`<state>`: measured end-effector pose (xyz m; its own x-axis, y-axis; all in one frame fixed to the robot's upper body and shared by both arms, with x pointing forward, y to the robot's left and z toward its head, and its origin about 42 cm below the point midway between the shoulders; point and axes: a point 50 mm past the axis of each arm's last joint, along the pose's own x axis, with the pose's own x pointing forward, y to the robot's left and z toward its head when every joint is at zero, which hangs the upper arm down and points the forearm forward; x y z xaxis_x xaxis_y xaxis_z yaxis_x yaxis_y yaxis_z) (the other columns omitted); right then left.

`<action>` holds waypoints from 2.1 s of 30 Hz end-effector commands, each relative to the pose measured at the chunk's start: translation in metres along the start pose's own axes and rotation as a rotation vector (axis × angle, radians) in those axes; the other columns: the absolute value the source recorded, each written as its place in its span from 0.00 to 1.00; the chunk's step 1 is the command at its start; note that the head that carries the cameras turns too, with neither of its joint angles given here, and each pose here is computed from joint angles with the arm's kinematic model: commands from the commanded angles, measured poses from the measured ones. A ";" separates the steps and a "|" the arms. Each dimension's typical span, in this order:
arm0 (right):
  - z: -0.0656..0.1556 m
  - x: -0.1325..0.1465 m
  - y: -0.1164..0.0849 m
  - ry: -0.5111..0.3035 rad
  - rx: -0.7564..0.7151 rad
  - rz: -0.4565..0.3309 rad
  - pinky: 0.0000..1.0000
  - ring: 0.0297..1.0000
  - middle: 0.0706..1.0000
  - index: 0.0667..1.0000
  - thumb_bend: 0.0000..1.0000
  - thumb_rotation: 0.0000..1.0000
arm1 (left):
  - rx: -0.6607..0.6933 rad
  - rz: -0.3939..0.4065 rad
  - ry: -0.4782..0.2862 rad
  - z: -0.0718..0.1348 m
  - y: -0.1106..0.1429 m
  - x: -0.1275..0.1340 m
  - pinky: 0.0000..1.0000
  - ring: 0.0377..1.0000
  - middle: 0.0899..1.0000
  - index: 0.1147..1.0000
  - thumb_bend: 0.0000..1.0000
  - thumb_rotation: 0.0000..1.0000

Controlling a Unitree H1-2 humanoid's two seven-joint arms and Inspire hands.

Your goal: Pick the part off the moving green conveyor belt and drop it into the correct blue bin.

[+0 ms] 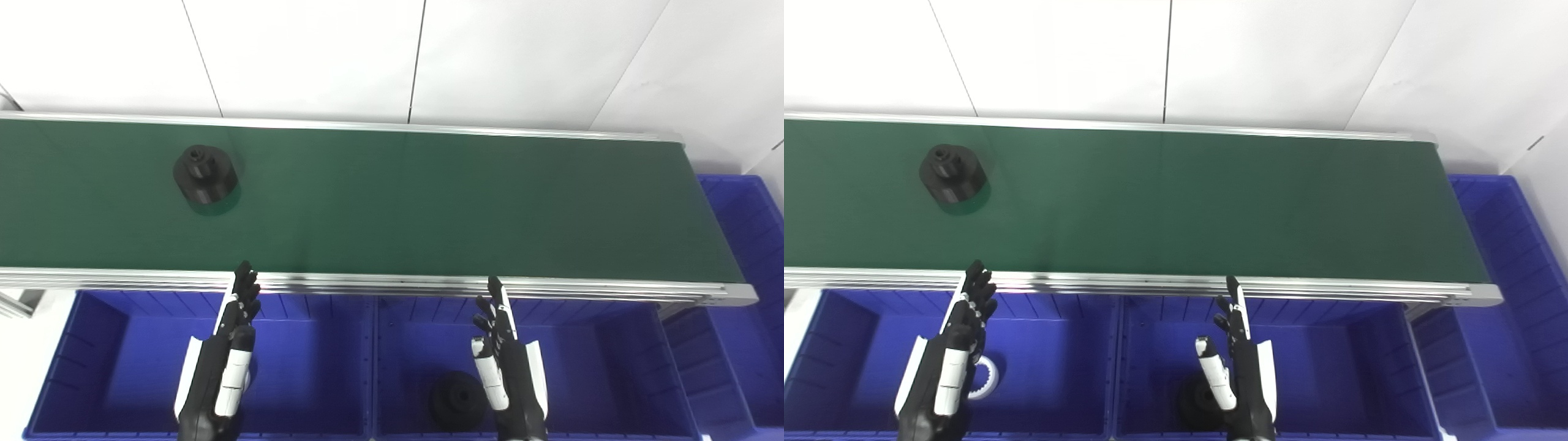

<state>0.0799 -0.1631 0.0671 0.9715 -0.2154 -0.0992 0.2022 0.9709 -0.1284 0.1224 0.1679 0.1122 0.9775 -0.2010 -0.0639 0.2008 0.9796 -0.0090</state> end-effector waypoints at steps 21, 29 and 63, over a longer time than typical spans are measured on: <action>-0.044 0.006 -0.028 -0.034 0.002 0.012 0.89 0.95 1.00 1.00 0.75 1.00 | -0.075 -0.020 -0.074 -0.037 -0.031 0.010 0.93 0.98 1.00 1.00 0.65 0.85; -0.052 0.013 -0.033 -0.030 -0.030 0.024 0.87 0.93 1.00 1.00 0.71 1.00 | -0.113 -0.037 -0.103 -0.049 -0.037 0.019 0.93 0.99 1.00 1.00 0.61 0.81; 0.156 0.252 -0.002 -0.440 -0.661 0.294 0.72 0.89 0.95 0.94 1.00 0.31 | -0.148 -0.043 -0.081 -0.039 -0.034 0.036 0.97 1.00 1.00 1.00 0.61 0.85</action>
<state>0.3343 -0.2057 0.1864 0.9627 0.2211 0.1560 -0.0487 0.7088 -0.7037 0.1455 0.1329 0.0600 0.9701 -0.2408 -0.0307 0.2349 0.9631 -0.1316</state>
